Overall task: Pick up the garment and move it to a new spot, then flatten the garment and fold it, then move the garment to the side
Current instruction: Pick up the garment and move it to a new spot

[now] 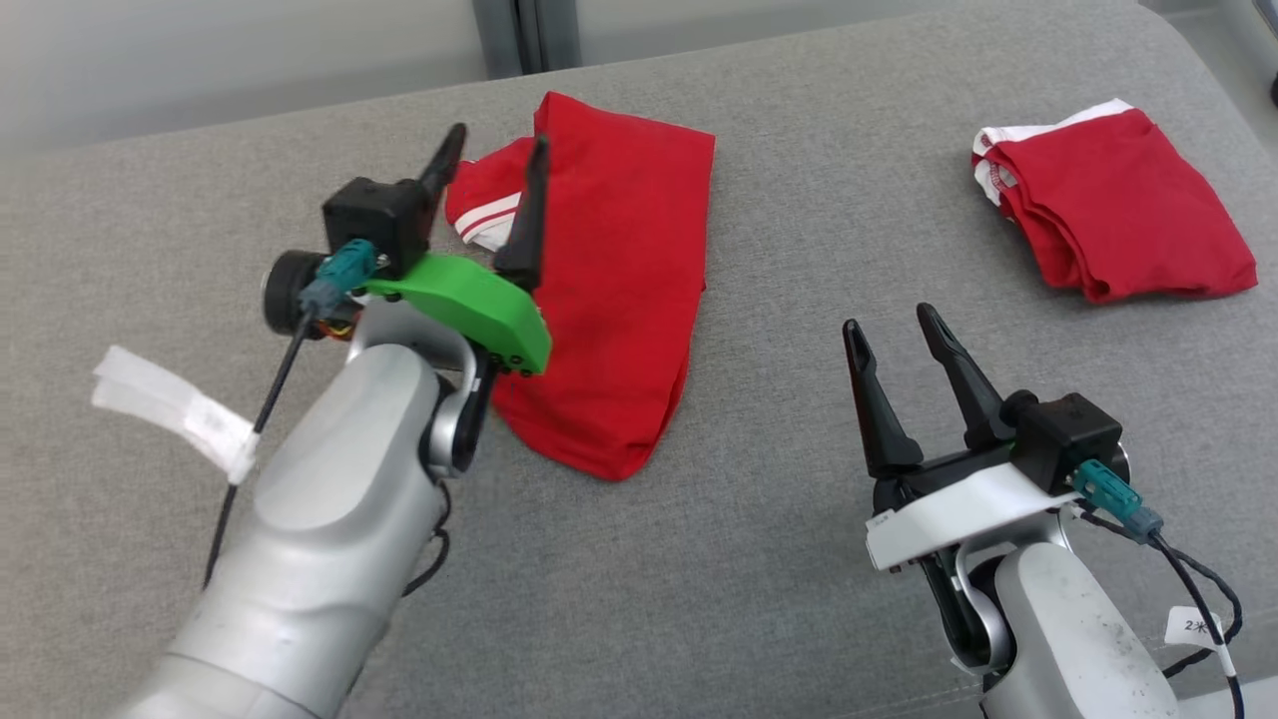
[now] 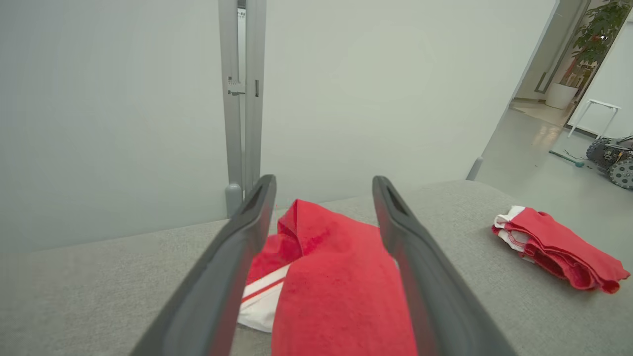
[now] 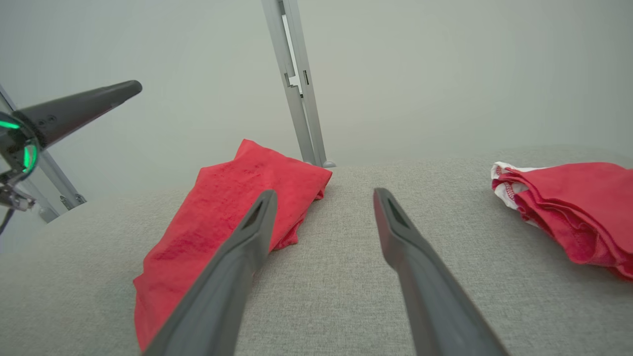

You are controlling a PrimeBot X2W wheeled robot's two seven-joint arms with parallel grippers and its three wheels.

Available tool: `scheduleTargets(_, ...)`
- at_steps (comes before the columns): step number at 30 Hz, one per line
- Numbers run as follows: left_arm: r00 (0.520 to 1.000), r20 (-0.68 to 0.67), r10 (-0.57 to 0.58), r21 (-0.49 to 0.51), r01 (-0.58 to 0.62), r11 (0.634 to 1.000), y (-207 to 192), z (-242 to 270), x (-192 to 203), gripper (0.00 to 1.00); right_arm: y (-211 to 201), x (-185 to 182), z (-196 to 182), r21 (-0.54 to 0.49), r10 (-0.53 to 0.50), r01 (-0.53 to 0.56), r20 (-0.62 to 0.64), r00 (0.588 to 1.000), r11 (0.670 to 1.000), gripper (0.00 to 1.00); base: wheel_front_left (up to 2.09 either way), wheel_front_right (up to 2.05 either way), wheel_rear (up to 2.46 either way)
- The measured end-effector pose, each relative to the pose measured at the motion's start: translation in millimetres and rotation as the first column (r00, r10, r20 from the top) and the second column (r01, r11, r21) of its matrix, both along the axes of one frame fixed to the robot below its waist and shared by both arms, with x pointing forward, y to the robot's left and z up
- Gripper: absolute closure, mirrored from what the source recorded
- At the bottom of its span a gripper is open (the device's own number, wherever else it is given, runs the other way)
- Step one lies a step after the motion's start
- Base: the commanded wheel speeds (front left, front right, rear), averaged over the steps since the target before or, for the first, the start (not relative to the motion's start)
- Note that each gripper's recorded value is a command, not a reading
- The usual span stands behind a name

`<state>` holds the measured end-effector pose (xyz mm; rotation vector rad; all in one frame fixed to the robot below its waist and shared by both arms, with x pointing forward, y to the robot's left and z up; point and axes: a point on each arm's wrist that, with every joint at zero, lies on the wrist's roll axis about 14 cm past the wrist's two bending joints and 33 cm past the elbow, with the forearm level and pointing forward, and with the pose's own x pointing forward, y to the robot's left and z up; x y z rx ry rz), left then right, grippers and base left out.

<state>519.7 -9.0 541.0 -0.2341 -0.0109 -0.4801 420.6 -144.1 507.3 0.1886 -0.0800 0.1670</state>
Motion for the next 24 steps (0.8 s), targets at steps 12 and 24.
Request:
scheduleTargets(12, 0.975, 0.17, 0.144, 0.152, -0.171, 0.974, 111, 6, -65, 0.0, 28, -7, 6, -0.024, 0.08, -0.079, 0.017, 0.997, 0.997, 0.0, 0.0, 0.0, 0.0)
scheduleTargets(24, 0.946, 0.171, 0.276, 0.13, -0.3, 0.945, 149, -6, -152, 0.0, 39, -32, 22, -0.046, 0.117, -0.114, 0.06, 0.991, 0.992, 0.0, 0.0, 0.0, 0.0)
